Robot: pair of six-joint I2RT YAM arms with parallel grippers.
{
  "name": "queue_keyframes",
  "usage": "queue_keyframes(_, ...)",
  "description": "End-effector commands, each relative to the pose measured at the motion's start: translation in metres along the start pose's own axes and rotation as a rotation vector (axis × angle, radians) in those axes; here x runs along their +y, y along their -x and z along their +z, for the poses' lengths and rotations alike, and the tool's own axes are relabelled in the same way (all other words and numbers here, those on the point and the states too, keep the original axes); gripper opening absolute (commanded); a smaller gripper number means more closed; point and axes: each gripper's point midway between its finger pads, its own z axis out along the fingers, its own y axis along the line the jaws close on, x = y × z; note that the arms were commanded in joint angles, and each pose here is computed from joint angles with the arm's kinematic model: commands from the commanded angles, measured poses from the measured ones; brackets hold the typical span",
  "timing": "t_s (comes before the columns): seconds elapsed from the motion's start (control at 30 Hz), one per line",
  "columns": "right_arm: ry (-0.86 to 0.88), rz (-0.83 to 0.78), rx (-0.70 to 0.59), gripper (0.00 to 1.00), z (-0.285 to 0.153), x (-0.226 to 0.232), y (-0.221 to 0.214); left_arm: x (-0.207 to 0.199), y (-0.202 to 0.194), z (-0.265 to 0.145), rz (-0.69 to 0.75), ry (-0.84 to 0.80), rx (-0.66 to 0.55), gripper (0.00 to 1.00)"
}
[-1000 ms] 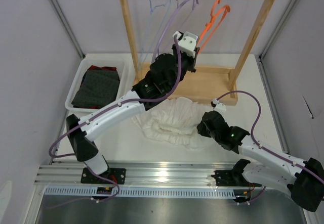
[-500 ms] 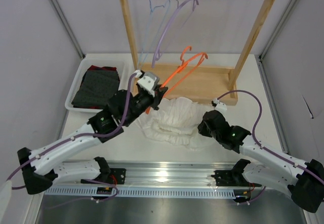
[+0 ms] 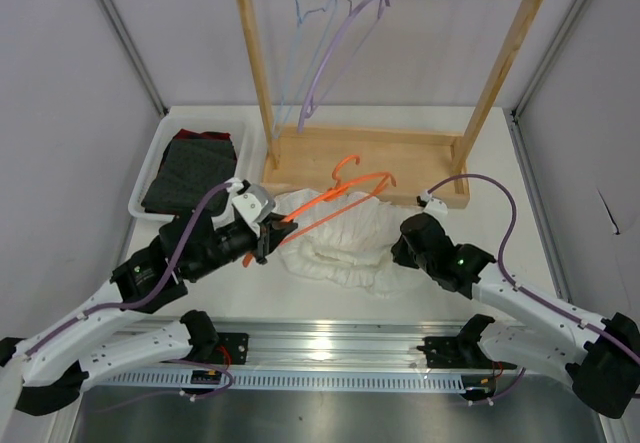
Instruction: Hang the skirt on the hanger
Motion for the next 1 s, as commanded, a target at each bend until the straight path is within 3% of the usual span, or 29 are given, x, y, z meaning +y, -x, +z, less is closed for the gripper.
queue_keyframes(0.0,0.023,0.004,-0.026,0.04,-0.006,0.012,0.018,-0.019,-0.003,-0.021,0.000,-0.114,0.065,0.00)
queue_keyframes(0.57,0.005,0.003,0.004,0.00,0.000,0.009,0.029,-0.033,-0.018,-0.052,-0.057,-0.198,0.152,0.00)
queue_keyframes(0.97,0.019,0.009,0.005,0.00,-0.001,0.012,0.033,-0.043,-0.039,-0.037,-0.060,-0.242,0.231,0.00)
